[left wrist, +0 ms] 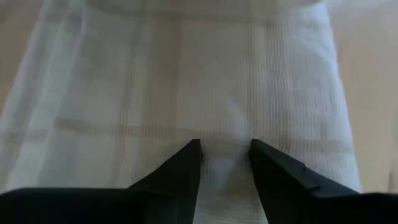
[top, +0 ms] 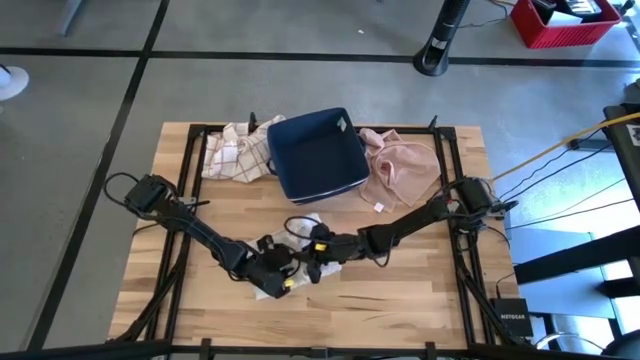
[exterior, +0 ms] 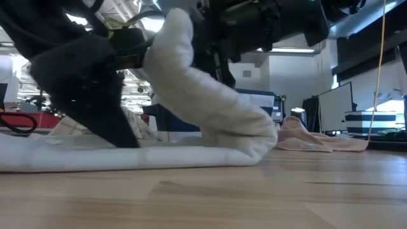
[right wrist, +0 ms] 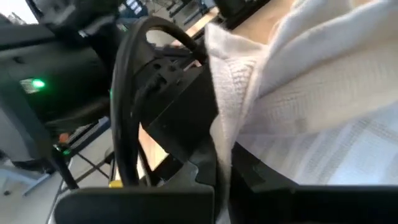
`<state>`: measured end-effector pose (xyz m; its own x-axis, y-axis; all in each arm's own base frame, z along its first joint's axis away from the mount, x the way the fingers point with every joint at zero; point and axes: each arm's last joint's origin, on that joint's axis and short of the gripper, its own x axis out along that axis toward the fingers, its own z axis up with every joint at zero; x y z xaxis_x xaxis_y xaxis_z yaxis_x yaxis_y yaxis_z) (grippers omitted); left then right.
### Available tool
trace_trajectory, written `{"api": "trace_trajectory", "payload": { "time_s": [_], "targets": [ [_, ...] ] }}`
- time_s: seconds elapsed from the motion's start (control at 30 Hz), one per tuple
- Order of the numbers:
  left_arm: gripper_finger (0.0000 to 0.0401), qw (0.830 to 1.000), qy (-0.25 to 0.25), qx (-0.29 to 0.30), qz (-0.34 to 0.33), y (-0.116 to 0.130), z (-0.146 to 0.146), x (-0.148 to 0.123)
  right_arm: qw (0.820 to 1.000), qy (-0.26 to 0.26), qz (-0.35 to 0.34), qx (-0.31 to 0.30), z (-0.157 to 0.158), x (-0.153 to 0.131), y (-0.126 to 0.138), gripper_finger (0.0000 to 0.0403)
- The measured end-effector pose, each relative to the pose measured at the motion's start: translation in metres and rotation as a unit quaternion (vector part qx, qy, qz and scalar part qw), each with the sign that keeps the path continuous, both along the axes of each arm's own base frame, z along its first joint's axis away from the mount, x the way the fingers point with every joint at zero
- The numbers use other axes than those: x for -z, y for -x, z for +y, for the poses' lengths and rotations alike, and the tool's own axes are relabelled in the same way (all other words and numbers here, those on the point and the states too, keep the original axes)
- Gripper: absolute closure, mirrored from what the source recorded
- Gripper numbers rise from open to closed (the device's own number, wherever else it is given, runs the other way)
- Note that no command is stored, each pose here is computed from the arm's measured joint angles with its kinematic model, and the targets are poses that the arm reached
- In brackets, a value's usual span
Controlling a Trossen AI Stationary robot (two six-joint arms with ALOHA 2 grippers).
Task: Fold towel
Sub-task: Fold the white with gray pattern towel on the table
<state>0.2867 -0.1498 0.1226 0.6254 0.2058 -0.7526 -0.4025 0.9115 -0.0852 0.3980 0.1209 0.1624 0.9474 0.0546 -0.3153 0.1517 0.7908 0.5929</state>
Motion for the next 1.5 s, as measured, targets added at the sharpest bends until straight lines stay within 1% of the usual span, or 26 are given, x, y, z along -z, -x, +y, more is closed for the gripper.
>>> {"api": "trace_trajectory", "payload": {
  "time_s": [0.03,0.07,0.13,0.2,0.27,0.43,0.57,0.63,0.7,0.83,0.93,1.13,1.27,1.33,1.4,1.5],
  "targets": [
    [0.0269,1.0,0.011,0.009,0.015,0.001,-0.001,-0.004,1.0,0.0,0.001,-0.005,0.001,0.0,-0.002,0.0391],
    [0.0269,0.999,0.033,0.026,0.034,0.001,-0.004,-0.01,1.0,0.0,0.003,-0.009,0.002,-0.001,-0.003,0.0391],
    [0.0269,0.995,0.063,0.05,0.054,0.004,-0.009,-0.029,1.0,-0.001,0.0,-0.014,0.004,-0.004,-0.004,0.0391],
    [0.0269,0.995,0.079,0.046,0.046,0.01,-0.016,-0.053,1.0,0.0,0.004,-0.013,0.002,-0.003,-0.004,0.0391],
    [0.0269,0.994,0.078,0.042,0.055,0.024,-0.022,-0.063,1.0,0.003,0.012,-0.011,0.001,-0.001,-0.004,0.0391],
    [0.0269,0.991,0.1,0.019,0.084,0.055,-0.046,-0.061,1.0,0.003,0.023,-0.014,-0.003,0.001,-0.005,0.0391],
    [0.0269,0.988,0.1,-0.007,0.116,0.08,-0.061,-0.034,1.0,0.001,0.018,-0.011,-0.005,0.0,-0.006,0.0391],
    [0.0269,0.987,0.108,-0.019,0.119,0.087,-0.068,-0.025,1.0,-0.005,0.012,-0.01,-0.005,0.0,-0.006,0.0391],
    [0.0269,0.987,0.092,-0.029,0.126,0.093,-0.07,-0.013,1.0,-0.016,0.006,-0.01,-0.003,0.0,-0.01,0.0391],
    [0.0269,0.99,0.073,-0.048,0.106,0.091,-0.069,-0.003,0.999,-0.025,0.011,-0.036,0.004,0.006,-0.026,0.0391],
    [0.0269,0.993,0.057,-0.056,0.087,0.088,-0.067,-0.002,0.999,-0.029,-0.002,-0.039,0.008,0.004,-0.04,0.0391],
    [0.0269,0.996,0.039,-0.059,0.061,0.087,-0.066,-0.002,0.998,-0.034,-0.013,-0.049,0.016,0.006,-0.063,0.0391],
    [0.0269,0.997,0.032,-0.045,0.052,0.083,-0.066,-0.002,0.998,-0.035,-0.012,-0.051,0.019,0.008,-0.072,0.0391],
    [0.0269,0.996,0.039,-0.034,0.071,0.081,-0.067,-0.006,0.998,-0.032,-0.003,-0.05,0.019,0.014,-0.072,0.0391],
    [0.0269,0.995,0.053,-0.019,0.088,0.08,-0.069,-0.018,0.998,-0.03,0.007,-0.049,0.018,0.017,-0.072,0.0391],
    [0.0269,0.995,0.071,-0.004,0.074,0.083,-0.076,-0.043,0.998,-0.026,0.016,-0.046,0.018,0.019,-0.071,0.0391]
  ]
}}
